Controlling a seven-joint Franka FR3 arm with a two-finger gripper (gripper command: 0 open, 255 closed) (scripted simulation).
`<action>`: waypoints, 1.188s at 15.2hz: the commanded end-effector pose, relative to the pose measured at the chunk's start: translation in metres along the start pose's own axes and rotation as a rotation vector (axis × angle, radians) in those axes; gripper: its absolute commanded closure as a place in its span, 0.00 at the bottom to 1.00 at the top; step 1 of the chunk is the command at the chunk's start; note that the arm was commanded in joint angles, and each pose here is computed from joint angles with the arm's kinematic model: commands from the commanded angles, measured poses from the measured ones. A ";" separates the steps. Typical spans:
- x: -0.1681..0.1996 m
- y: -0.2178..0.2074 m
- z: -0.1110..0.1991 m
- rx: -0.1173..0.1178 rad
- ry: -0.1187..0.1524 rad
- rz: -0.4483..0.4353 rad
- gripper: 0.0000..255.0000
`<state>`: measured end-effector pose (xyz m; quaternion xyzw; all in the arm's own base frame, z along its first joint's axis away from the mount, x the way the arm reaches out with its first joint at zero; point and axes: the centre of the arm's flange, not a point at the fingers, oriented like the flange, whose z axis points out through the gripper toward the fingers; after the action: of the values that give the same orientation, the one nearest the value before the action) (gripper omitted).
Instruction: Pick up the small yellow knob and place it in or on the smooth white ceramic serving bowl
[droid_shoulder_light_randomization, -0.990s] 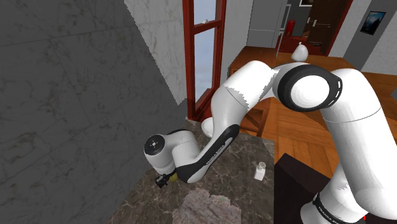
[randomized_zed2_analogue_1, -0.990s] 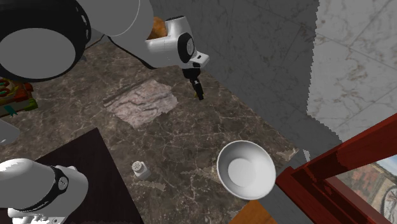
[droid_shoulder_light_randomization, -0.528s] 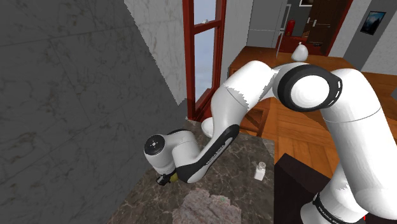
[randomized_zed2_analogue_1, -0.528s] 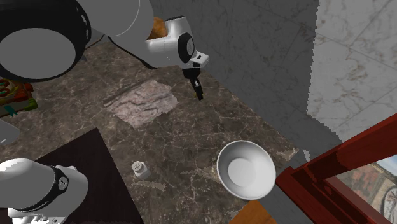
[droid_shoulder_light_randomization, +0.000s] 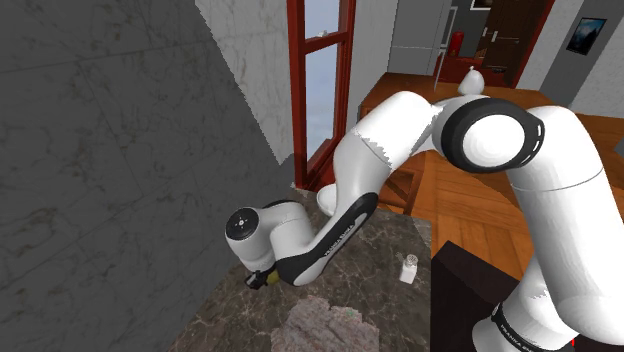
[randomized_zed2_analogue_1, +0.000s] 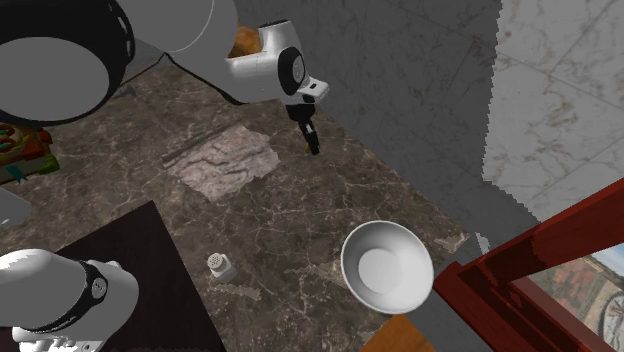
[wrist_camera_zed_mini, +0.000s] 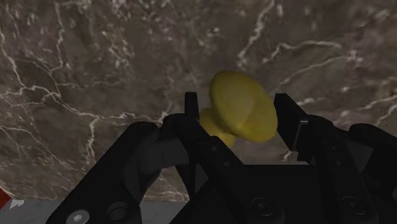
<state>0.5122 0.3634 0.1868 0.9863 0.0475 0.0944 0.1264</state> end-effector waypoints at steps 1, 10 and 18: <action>0.002 0.002 -0.010 0.000 0.000 0.000 1.00; 0.010 0.015 -0.055 0.000 0.000 0.000 1.00; 0.018 0.026 -0.095 0.000 0.000 0.000 1.00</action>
<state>0.5122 0.3626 0.2816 0.9863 0.0474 0.0944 0.1264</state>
